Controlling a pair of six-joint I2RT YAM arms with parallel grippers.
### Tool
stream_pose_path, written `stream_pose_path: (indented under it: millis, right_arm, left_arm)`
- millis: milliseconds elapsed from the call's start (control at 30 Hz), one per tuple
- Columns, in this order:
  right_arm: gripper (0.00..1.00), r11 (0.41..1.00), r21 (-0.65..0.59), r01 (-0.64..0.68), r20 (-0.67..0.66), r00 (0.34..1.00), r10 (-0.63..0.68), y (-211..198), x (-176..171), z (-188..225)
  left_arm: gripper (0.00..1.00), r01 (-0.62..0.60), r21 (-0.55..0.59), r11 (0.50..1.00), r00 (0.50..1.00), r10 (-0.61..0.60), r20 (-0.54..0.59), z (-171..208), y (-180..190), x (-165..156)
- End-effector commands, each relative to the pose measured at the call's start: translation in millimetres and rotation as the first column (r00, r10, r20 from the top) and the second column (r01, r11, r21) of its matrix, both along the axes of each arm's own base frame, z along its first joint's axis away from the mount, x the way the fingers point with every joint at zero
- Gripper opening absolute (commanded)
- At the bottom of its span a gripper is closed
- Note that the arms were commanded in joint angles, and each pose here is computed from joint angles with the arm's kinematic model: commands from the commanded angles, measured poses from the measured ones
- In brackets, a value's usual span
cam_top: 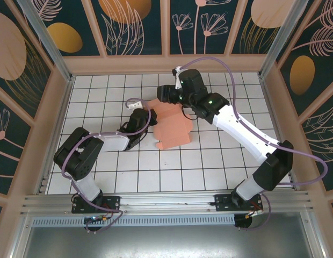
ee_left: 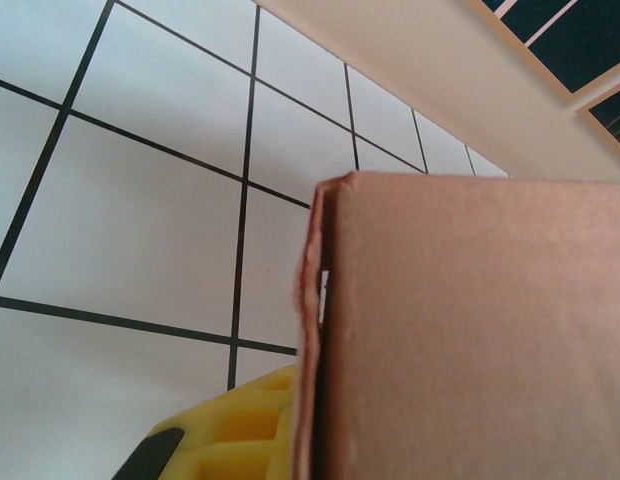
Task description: Fold the paper box
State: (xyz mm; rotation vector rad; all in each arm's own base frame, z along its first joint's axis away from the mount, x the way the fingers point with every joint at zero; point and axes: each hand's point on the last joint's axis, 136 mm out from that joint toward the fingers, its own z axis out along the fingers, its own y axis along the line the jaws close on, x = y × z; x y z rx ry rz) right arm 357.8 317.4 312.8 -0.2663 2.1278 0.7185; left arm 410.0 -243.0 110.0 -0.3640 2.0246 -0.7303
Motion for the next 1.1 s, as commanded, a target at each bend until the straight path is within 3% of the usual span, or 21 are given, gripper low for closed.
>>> stream_pose_path:
  millis: [0,433,767,900,1000,1067]
  right_arm:
    - [0.66,0.999,-0.033,0.028,-0.063,0.998,-0.030,-0.8,2.5,-27.2]
    - [0.58,0.996,-0.048,0.081,-0.162,0.983,-0.088,-8.0,10.7,-68.9]
    - [0.24,0.997,-0.020,0.074,-0.179,0.981,-0.076,-2.8,14.3,-67.6]
    - [0.00,0.997,-0.018,0.076,-0.188,0.979,-0.078,-2.0,15.3,-69.6]
    - [0.04,0.996,-0.011,0.083,-0.180,0.980,-0.084,-3.3,15.6,-65.7]
    - [0.27,0.996,0.000,0.087,-0.170,0.982,-0.086,-3.7,15.7,-61.9]
  left_arm:
    - [0.00,-0.014,-0.007,1.000,1.000,0.014,0.013,6.3,-2.1,6.5]
    - [0.00,-0.016,-0.004,1.000,1.000,0.016,0.016,7.8,-0.8,5.3]
    - [0.00,-0.017,0.007,1.000,1.000,0.017,0.018,6.2,0.6,4.7]
    - [0.00,-0.019,0.010,1.000,1.000,0.019,0.021,6.7,1.5,4.6]
    - [0.00,-0.019,0.011,1.000,1.000,0.019,0.019,6.2,1.6,4.3]
    - [0.00,-0.019,0.011,1.000,1.000,0.019,0.019,5.8,2.0,4.5]
